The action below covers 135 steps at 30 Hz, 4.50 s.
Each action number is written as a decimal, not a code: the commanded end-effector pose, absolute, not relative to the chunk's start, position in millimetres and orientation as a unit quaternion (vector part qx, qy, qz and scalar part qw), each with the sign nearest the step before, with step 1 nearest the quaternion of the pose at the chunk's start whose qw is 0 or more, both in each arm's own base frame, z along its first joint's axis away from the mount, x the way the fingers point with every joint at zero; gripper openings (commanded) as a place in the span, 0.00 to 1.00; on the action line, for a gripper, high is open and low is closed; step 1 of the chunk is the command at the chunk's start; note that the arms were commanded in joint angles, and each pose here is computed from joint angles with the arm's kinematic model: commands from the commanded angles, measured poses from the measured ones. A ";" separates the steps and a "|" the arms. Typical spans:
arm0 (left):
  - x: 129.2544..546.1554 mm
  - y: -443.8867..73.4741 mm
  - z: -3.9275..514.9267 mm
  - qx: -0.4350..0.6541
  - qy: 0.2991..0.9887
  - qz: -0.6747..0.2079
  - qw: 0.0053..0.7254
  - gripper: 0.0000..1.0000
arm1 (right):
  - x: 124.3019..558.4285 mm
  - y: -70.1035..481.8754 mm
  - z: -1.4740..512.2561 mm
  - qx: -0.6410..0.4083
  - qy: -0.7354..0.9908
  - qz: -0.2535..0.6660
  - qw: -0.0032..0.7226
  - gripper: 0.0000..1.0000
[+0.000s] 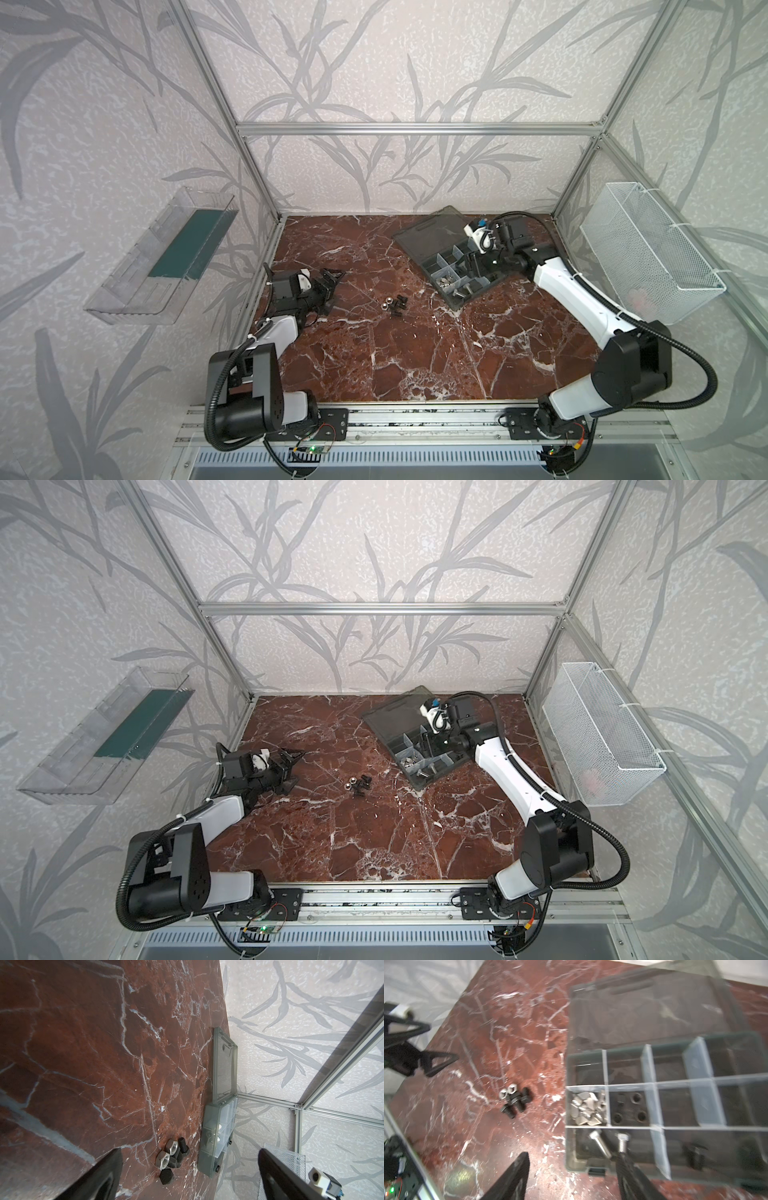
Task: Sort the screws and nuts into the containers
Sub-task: 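Lower the black bolt toward an organizer compartment with the right gripper, then open the right gripper and move it back over the bolt pile, then lower the right gripper and grasp another black hex bolt by its head, then carry the black bolt with the right gripper to the organizer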
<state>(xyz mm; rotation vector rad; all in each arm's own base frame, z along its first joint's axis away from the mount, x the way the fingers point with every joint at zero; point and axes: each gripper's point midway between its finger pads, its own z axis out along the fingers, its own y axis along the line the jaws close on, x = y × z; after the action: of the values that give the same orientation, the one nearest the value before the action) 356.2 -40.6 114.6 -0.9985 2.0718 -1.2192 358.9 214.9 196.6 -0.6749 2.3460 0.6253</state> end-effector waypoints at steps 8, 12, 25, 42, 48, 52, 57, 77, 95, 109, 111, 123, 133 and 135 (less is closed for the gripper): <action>357.7 -43.7 118.0 -0.364 0.764 -0.468 0.256 1.00 | 310.9 331.4 124.4 -0.422 0.826 0.260 0.268 0.67; 358.2 -44.3 117.5 -0.363 0.764 -0.470 0.254 1.00 | 306.5 358.1 94.3 -0.452 0.822 0.248 0.241 0.67; 355.9 -43.9 118.9 -0.361 0.767 -0.464 0.256 0.99 | 304.9 392.5 49.3 -0.476 0.833 0.203 0.198 0.66; 355.0 -43.9 117.5 -0.362 0.768 -0.463 0.256 0.99 | 294.0 397.3 24.8 -0.485 0.837 0.197 0.163 0.64; 355.1 -44.2 117.1 -0.361 0.768 -0.463 0.255 0.99 | 289.8 397.6 31.9 -0.493 0.831 0.197 0.169 0.63; 354.9 -43.9 116.1 -0.362 0.768 -0.463 0.255 0.99 | 287.8 396.5 38.0 -0.498 0.825 0.199 0.179 0.63; 355.8 -43.9 115.7 -0.362 0.768 -0.463 0.254 0.99 | 285.0 396.2 48.9 -0.501 0.815 0.209 0.200 0.63; 356.2 -44.4 115.3 -0.361 0.768 -0.465 0.254 0.99 | 294.4 404.6 28.4 -0.498 0.820 0.203 0.193 0.62; 355.0 -44.3 113.8 -0.362 0.768 -0.464 0.254 0.99 | 290.5 390.0 -0.7 -0.488 0.840 0.172 0.161 0.35; 355.3 -44.6 115.7 -0.360 0.767 -0.465 0.254 0.99 | 288.4 387.2 86.6 -0.473 0.817 0.239 0.227 0.00; 355.3 -44.4 115.5 -0.361 0.767 -0.465 0.254 1.00 | 294.2 377.3 105.0 -0.456 0.820 0.248 0.241 0.00; 355.2 -44.6 117.1 -0.360 0.767 -0.466 0.256 0.99 | 396.6 203.0 145.3 -0.197 0.920 0.160 0.299 0.00; 356.7 -44.4 118.8 -0.360 0.766 -0.467 0.256 0.99 | 431.8 82.3 100.1 0.005 0.969 0.089 0.231 0.00; 356.7 -44.7 119.7 -0.360 0.766 -0.468 0.256 0.99 | 434.1 76.0 92.0 0.012 0.972 0.081 0.221 0.00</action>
<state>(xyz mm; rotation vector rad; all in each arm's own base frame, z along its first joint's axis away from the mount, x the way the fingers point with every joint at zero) 352.7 -45.9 109.7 -1.0035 2.0992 -1.2559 433.3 81.2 95.0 -0.0285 2.6510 0.2404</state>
